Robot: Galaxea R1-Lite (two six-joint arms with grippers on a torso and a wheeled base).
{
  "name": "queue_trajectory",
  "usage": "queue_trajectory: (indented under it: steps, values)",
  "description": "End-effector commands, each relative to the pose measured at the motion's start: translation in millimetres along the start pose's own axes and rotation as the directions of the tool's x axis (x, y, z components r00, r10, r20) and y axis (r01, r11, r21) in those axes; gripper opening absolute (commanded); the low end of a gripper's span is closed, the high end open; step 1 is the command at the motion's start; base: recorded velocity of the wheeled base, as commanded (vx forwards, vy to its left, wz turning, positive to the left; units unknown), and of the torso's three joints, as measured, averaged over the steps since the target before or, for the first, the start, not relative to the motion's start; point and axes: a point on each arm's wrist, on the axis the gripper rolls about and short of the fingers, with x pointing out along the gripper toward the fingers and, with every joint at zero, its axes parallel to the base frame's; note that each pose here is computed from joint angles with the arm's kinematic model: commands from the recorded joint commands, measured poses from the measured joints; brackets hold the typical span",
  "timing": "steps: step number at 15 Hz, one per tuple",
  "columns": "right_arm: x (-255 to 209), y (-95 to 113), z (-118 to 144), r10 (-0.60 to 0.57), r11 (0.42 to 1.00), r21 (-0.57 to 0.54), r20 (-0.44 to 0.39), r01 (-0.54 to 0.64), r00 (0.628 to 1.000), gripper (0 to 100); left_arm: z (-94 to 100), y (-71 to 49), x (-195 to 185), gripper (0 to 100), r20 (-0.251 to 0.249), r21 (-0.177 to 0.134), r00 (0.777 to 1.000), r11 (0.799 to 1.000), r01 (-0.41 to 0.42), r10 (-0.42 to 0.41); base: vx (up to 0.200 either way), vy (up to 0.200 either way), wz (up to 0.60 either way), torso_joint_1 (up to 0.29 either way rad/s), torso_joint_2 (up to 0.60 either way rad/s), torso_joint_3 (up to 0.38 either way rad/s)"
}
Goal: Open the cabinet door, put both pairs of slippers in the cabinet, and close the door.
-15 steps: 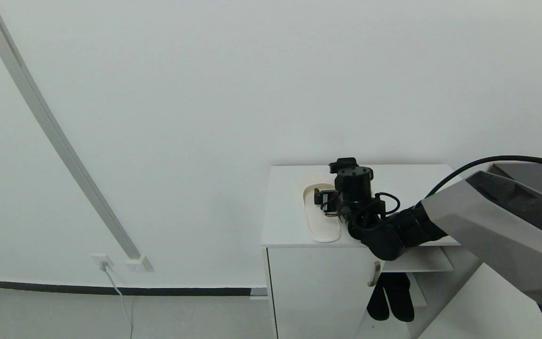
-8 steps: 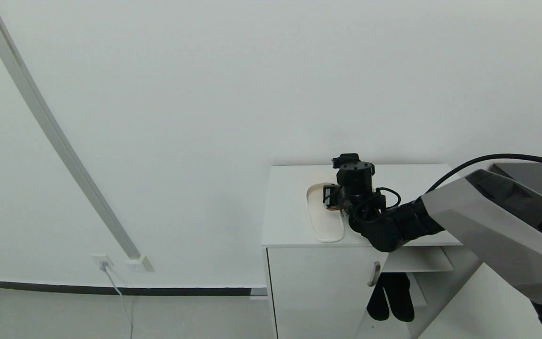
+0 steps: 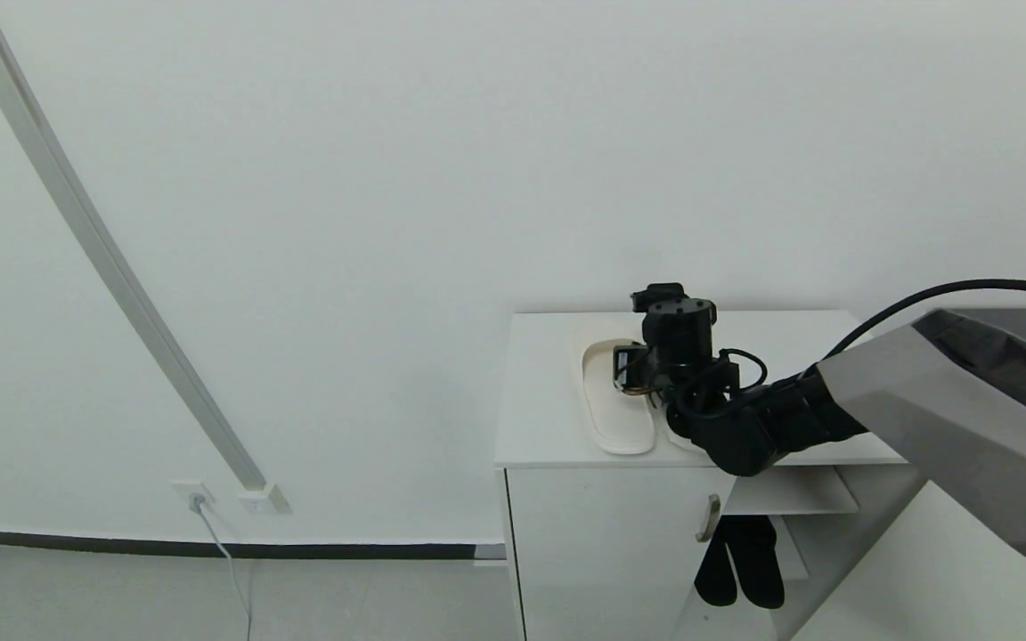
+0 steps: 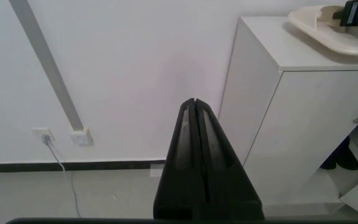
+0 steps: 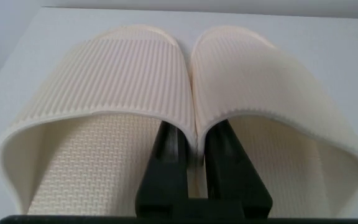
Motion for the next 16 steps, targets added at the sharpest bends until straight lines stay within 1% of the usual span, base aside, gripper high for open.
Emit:
queue_trajectory:
  steps: [1, 4, 5, 6, 8, 9, 11, 12, 16]
  values:
    - [-30, -4, 25, 0.037, 0.999, 0.015, 0.024, -0.038, 0.999, 0, 0.0, 0.0, 0, 0, 0.000, -0.001, 1.000, 1.000, 0.000, 0.000, 0.000, 0.000, 0.00, 0.000, 0.00, 0.000]
    - [-78, -10, 32, 0.106, 0.994, 0.007, 0.010, -0.106, 0.994, 0, 0.0, 0.1, 0, 0, 0.000, -0.001, 1.000, 1.000, -0.003, 0.003, 0.000, 0.000, 0.00, 0.000, 0.00, 0.000]
    - [-78, -10, 32, 0.106, 0.994, 0.007, 0.010, -0.106, 0.994, 0, 0.0, 0.1, 0, 0, 0.000, -0.001, 1.000, 1.000, -0.003, 0.003, 0.000, 0.000, 0.00, 0.000, 0.00, 0.000]
    - [-112, -18, 31, 0.159, 0.987, -0.007, -0.014, -0.159, 0.987, 0, 0.0, 0.1, 0, 0, 0.000, -0.001, 1.000, 1.000, -0.003, 0.003, 0.000, 0.000, 0.00, 0.000, 0.00, 0.000]
    - [-145, -29, 31, 0.224, 0.974, -0.014, -0.033, -0.225, 0.974, 0, 0.0, 0.1, 0, 0, 0.000, -0.001, 1.000, 1.000, -0.003, 0.003, 0.000, 0.000, 0.00, 0.000, 0.00, 0.000]
    - [-167, -36, 29, 0.264, 0.964, -0.021, -0.051, -0.266, 0.963, 0, 0.0, 0.0, 0, 0, 0.000, 0.004, 1.000, 1.000, 0.000, 0.000, 0.000, 0.000, 0.00, 0.000, 0.00, 0.000]
    - [-202, -44, 18, 0.346, 0.936, -0.034, -0.091, -0.350, 0.934, 0, 0.0, 0.0, 0, 0, 0.000, 0.006, 1.000, 1.000, 0.000, 0.000, 0.000, 0.000, 0.00, 0.000, 0.00, 0.000]
    - [-213, -44, 14, 0.375, 0.924, -0.035, -0.108, -0.381, 0.921, 0, 0.0, 0.0, 0, 0, 0.000, 0.006, 1.000, 1.000, 0.000, 0.000, 0.000, 0.000, 0.00, 0.000, 0.00, 0.000]
    - [-217, -34, 4, 0.405, 0.911, -0.027, -0.141, -0.412, 0.903, 0, 0.0, 0.0, 0, 0, 0.000, 0.010, 1.000, 1.000, 0.001, -0.001, 0.000, 0.000, 0.00, 0.000, 0.00, 0.000]
